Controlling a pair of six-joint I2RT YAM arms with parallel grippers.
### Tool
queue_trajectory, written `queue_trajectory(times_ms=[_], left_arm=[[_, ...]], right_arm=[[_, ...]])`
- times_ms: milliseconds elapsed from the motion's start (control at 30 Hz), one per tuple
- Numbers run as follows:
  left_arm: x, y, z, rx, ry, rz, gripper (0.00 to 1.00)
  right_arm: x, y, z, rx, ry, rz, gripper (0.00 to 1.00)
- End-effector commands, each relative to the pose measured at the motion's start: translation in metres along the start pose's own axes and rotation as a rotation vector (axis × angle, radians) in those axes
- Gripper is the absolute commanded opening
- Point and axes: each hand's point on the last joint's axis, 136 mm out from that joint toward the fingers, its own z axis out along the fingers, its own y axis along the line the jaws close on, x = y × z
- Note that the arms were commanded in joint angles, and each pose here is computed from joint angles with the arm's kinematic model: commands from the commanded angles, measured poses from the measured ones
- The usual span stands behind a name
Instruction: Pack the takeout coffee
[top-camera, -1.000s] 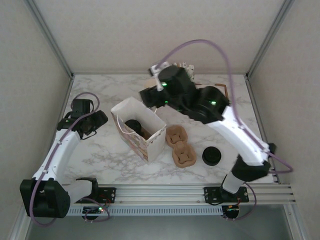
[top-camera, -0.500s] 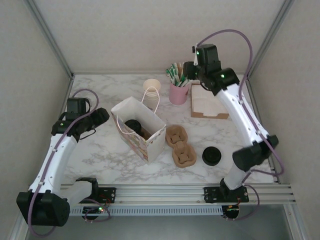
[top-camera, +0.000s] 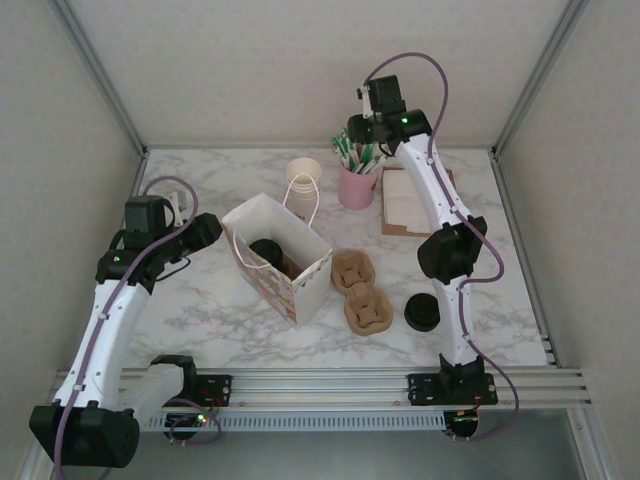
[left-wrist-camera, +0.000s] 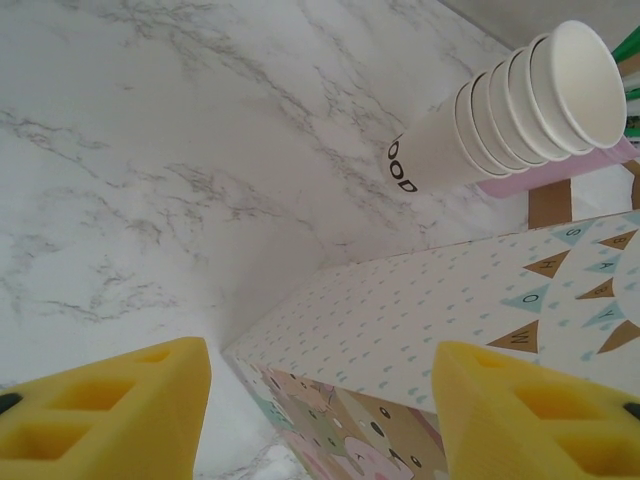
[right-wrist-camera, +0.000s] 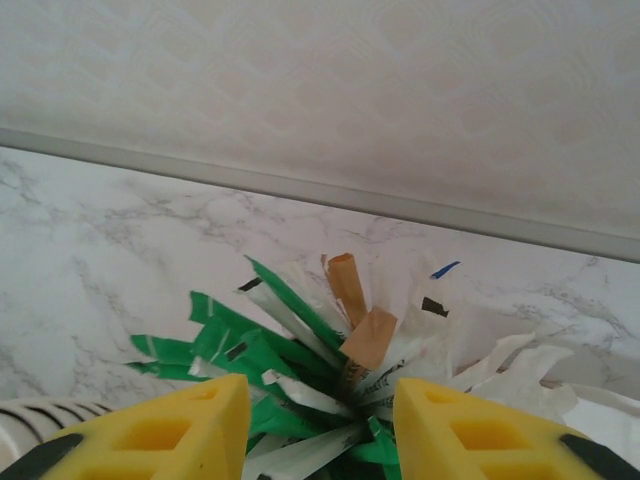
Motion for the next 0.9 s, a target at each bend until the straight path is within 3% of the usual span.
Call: queue_trajectory(times_ms=[0, 333, 733, 867], left_arm=[[0.004, 0.004, 0.004, -0.004, 0.007, 0.023, 0.60], [0.005, 0.008, 0.008, -0.021, 0.025, 0.024, 0.60], [0.006, 0.010, 0.010, -0.033, 0.034, 0.026, 0.59], [0.006, 0.010, 0.010, -0.034, 0.032, 0.027, 0.59]], right_arm=[[-0.003, -0.013, 0.005, 0.041, -0.007, -0.015, 0.42], [0.007, -0.015, 0.024, 0.043, 0.016, -0.022, 0.38], [0.000, -0.016, 0.015, 0.053, 0.001, -0.032, 0.00], [-0.017, -0.016, -0.009, 0.058, -0.041, -0.030, 0.00]])
